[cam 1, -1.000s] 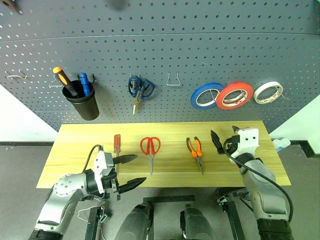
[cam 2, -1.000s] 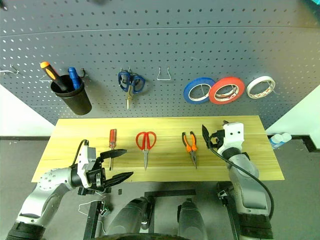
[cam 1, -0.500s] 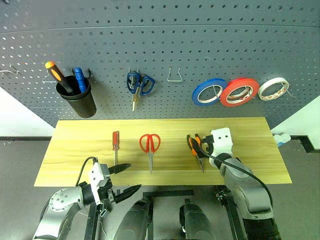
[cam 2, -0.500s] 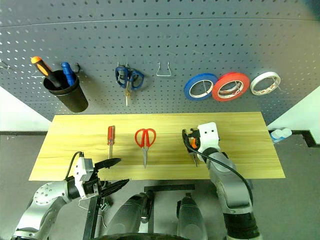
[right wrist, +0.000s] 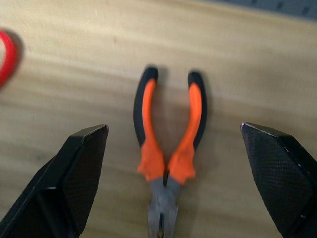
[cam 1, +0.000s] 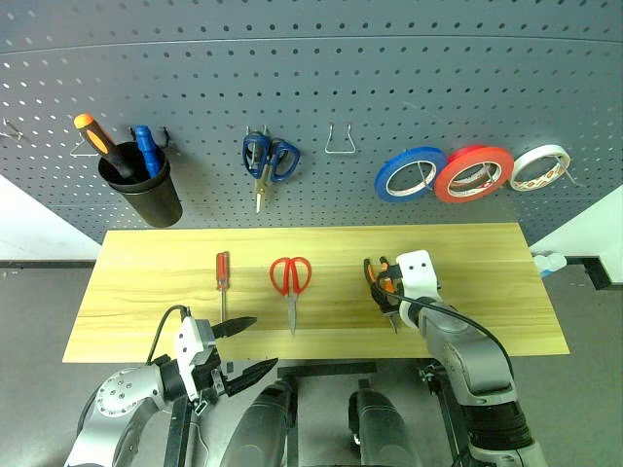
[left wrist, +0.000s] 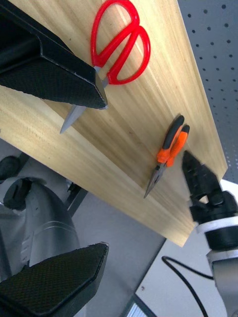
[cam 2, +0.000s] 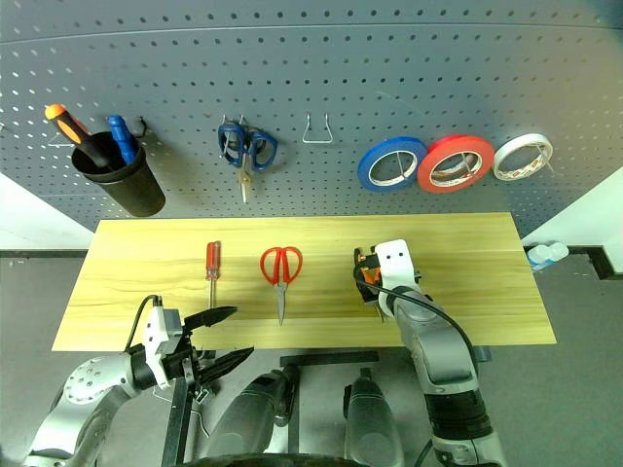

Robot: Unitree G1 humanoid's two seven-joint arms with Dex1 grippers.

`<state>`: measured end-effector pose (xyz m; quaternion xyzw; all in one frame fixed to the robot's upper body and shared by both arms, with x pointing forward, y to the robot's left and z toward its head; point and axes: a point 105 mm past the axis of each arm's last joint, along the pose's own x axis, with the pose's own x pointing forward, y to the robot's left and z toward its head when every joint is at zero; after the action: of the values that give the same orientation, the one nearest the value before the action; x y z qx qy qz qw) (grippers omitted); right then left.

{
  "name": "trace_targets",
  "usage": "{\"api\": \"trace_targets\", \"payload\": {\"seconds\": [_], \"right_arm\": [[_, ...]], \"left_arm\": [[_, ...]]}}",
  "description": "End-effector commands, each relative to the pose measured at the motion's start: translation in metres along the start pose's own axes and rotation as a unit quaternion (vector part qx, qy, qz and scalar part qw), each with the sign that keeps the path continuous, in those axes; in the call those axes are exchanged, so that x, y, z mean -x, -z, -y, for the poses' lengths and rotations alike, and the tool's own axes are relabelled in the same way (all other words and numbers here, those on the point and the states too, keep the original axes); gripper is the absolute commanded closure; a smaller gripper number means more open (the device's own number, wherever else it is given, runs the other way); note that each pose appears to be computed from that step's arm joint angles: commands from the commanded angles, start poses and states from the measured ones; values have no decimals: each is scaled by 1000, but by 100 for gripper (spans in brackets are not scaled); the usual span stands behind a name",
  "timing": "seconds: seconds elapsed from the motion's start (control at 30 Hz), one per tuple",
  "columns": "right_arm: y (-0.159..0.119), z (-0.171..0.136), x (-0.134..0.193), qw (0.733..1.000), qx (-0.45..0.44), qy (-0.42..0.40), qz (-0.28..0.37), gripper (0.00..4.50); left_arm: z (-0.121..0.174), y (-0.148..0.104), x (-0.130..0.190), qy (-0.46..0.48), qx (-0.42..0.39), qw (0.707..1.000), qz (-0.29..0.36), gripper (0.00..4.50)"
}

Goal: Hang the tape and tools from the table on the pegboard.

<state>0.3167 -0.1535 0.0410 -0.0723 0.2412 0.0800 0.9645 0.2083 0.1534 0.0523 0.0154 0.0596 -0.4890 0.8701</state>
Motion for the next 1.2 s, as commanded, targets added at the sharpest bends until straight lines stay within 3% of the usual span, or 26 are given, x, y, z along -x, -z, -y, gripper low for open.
{"api": "trace_targets", "payload": {"seconds": [0.03,1.2], "right_arm": [[-3,0,0,1000,-3,1,-5,3],[6,-3,-28,998,26,-26,-52,3]], "left_arm": [[4,-8,-1,3,-6,1000,16,0],[29,-20,6,-8,4,1000,24,0]]}}
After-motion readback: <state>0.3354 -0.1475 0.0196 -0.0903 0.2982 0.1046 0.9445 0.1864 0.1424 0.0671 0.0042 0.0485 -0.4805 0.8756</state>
